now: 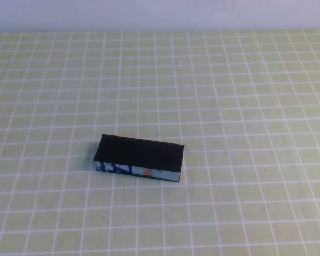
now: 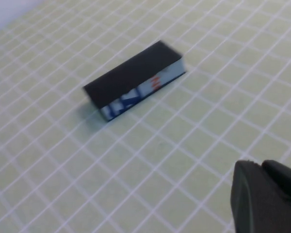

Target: Return glasses to glasses case

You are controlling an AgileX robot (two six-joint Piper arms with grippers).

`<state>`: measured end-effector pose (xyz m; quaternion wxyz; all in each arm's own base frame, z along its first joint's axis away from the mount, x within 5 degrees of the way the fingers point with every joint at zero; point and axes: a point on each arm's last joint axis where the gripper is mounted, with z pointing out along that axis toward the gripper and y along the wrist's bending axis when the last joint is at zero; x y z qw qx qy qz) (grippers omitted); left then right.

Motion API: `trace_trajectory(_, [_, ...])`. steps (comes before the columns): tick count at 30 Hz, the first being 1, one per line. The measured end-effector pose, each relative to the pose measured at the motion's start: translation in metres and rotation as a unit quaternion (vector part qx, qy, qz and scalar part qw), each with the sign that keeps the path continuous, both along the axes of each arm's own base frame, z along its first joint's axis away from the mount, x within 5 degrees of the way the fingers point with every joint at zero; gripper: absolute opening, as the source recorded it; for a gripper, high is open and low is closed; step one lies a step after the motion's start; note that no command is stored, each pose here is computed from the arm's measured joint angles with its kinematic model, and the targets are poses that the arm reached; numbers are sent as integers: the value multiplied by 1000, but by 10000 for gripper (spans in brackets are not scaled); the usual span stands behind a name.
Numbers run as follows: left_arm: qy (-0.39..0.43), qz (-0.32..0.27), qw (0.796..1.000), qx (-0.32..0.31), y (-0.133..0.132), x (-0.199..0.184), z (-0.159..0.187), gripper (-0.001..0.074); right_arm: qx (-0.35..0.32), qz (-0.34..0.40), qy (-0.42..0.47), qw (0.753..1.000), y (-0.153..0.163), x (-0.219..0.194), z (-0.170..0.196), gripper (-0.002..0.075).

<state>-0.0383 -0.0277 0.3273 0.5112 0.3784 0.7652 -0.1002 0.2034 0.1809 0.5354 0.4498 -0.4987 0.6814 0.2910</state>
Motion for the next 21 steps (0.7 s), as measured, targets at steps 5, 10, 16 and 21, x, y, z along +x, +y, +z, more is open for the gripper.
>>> trace_trajectory(5, [-41, 116, 992, 8, 15, 21, 8, -4, 6, -60, -53, 997, -31, -32, 1, -17])
trace_trajectory(10, [-109, 203, 972, -53, 24, 40, 16, -4, 6, -129, -87, 988, -58, -55, -39, -17])
trace_trajectory(16, [-132, 222, 960, -108, 22, 58, 5, -4, 62, -202, -148, 966, -97, -97, -104, -17])
trace_trajectory(21, [-120, 215, 958, -148, 17, 63, -2, -4, 130, -249, -183, 942, -124, -129, -165, -17])
